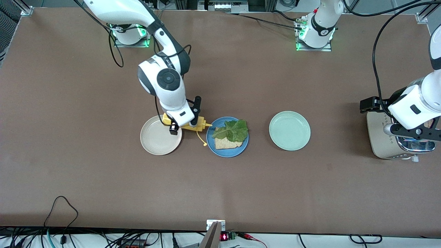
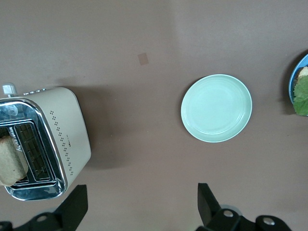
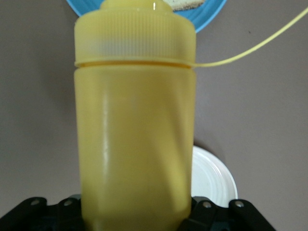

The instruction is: Make sandwich in blue plate with both arms

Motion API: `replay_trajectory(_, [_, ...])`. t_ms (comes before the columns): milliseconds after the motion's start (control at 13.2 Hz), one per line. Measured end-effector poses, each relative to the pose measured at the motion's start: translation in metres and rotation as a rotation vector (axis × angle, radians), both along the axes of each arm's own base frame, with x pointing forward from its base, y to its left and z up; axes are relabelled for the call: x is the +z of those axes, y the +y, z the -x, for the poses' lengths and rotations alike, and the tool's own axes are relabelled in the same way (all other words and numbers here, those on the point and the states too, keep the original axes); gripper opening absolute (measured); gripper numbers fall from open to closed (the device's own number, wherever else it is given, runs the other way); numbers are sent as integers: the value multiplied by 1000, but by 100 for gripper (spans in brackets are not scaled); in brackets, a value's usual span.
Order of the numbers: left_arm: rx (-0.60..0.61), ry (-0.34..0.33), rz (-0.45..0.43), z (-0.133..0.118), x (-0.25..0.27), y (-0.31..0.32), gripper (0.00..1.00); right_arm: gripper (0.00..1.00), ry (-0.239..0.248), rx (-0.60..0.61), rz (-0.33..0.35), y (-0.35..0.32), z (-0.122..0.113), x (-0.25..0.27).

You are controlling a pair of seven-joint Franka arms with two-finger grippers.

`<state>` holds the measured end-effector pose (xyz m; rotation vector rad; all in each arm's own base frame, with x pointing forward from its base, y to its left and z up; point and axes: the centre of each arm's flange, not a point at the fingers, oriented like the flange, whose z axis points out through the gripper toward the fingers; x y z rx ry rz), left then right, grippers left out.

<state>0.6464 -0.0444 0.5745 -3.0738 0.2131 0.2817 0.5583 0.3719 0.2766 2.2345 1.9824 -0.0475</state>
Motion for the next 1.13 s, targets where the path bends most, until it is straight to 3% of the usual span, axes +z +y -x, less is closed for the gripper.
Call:
replay_trajectory(453, [-16,-1,7,1,1,-10,100,48,-14,-16,24,5,-8,-14])
replay_trajectory(755, [-13,3,27,2,1,-12,100,48,-51,-125,8,-58,-53,28])
replay_trajectory(906, [-7,3,27,1,1,-9,100,48,-6,-152,-30,-116,-71,66])
replay_trajectory(1133, [3,3,25,1,1,-10,100,48,57,-121,-74,-212,-80,113])
